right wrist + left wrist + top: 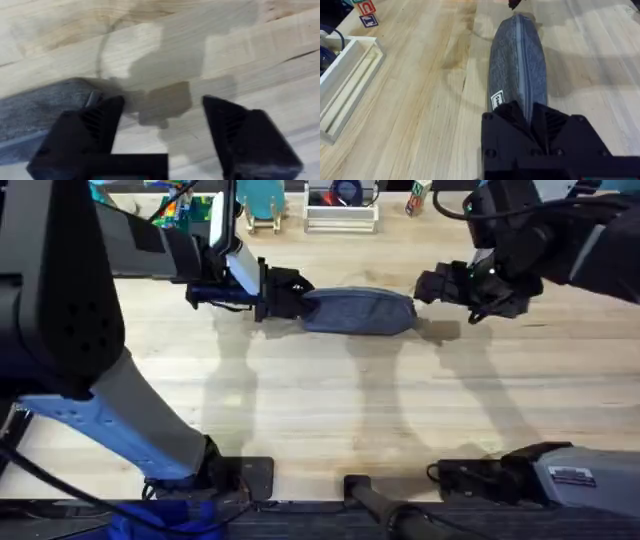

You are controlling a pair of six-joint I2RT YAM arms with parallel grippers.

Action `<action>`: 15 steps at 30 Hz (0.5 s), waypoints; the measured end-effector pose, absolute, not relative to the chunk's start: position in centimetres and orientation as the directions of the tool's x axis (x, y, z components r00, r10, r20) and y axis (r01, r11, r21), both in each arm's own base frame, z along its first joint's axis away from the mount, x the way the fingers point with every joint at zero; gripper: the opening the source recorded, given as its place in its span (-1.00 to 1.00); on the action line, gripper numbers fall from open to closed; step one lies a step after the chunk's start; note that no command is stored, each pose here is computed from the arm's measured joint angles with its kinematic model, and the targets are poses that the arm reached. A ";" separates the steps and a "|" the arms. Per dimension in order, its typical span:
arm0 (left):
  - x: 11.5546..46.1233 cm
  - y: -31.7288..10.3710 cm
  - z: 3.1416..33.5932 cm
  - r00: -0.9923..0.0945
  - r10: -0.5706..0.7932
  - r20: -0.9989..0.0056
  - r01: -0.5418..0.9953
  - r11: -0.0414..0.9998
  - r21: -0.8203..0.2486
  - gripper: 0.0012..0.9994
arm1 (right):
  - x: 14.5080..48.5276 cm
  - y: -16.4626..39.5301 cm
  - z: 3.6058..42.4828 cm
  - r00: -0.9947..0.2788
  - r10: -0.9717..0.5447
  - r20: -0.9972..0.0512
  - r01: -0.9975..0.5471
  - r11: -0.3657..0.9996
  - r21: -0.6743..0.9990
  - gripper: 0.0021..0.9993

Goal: Unzip the bag, pick up the pens from the table one at a time and place them inside, then zip the bag closed.

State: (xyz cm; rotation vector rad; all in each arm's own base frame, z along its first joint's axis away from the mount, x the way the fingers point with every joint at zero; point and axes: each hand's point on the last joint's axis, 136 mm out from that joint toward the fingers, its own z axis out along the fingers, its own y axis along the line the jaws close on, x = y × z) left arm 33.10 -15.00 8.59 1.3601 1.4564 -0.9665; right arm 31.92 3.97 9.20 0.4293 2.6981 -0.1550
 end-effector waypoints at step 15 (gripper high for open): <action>33.2 -14.7 9.1 0.000 0.270 -0.963 0.995 0.100 0.028 0.60 | 30.9 3.7 9.0 -0.888 0.270 -0.373 0.316 0.946 -0.069 0.99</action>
